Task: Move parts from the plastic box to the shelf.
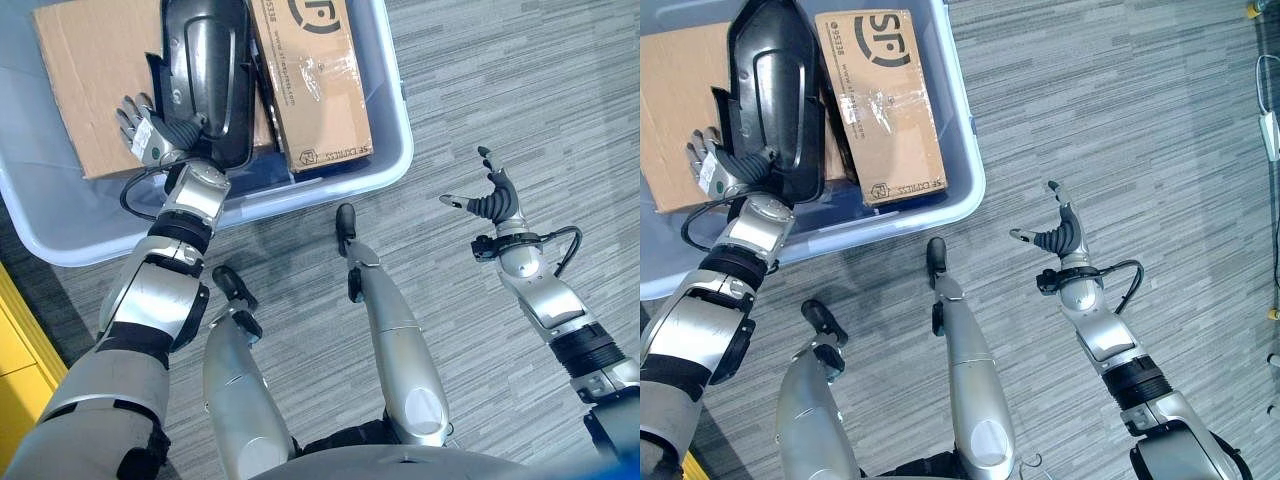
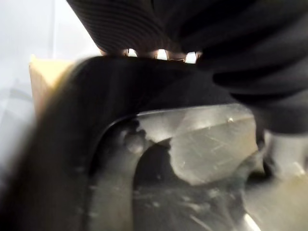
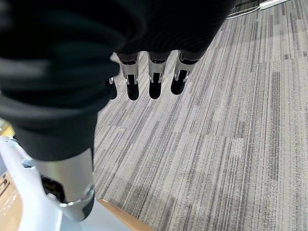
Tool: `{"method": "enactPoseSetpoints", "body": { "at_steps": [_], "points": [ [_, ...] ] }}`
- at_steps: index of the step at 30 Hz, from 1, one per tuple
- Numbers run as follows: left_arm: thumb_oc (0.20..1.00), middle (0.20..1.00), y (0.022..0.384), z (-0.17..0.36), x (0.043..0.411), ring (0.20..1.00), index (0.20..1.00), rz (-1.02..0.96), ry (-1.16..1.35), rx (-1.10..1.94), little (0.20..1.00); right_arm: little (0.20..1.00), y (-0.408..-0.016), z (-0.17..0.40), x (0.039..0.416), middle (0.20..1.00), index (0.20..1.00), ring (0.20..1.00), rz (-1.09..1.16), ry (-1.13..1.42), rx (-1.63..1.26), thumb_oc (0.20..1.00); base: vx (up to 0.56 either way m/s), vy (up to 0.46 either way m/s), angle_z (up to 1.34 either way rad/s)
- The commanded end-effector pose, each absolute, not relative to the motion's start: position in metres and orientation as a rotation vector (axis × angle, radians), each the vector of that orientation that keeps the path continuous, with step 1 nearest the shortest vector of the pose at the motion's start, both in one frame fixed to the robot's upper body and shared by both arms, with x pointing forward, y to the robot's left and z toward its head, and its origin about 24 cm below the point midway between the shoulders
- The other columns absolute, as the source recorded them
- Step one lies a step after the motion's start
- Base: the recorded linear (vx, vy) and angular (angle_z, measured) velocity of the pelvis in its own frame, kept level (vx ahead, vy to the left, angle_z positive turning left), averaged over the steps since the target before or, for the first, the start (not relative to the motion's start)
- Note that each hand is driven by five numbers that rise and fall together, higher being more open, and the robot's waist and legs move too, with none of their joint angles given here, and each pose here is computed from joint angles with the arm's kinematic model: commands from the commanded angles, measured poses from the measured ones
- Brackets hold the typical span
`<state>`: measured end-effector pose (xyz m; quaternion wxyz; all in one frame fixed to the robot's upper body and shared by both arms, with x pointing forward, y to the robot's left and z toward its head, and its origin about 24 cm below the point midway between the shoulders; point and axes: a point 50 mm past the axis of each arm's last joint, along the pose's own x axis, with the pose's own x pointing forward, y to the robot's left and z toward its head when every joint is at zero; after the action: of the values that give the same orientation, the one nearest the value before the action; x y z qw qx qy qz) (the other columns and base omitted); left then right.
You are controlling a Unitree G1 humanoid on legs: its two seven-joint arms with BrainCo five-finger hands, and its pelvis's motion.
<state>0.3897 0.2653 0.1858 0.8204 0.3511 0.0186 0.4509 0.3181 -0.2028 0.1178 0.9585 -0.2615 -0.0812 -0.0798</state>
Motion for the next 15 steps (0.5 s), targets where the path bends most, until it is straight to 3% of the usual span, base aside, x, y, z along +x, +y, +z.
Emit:
{"method": "enactPoseSetpoints", "body": {
  "at_steps": [1,15],
  "points": [
    [0.200,0.200,0.269,0.119,0.379,0.200,0.200,0.819,0.337,0.703,0.200,1.000,-0.209,0.137,0.316,1.000,1.000,1.000,-0.222,-0.247,-0.488,1.000,-0.01,-0.037,-0.01],
    [0.200,0.200,0.281,0.123,0.367,0.200,0.200,1.110,0.267,0.441,0.200,1.000,-0.205,0.124,0.315,1.000,1.000,1.000,-0.259,-0.226,-0.437,1.000,0.00,-0.053,0.02]
  ]
}}
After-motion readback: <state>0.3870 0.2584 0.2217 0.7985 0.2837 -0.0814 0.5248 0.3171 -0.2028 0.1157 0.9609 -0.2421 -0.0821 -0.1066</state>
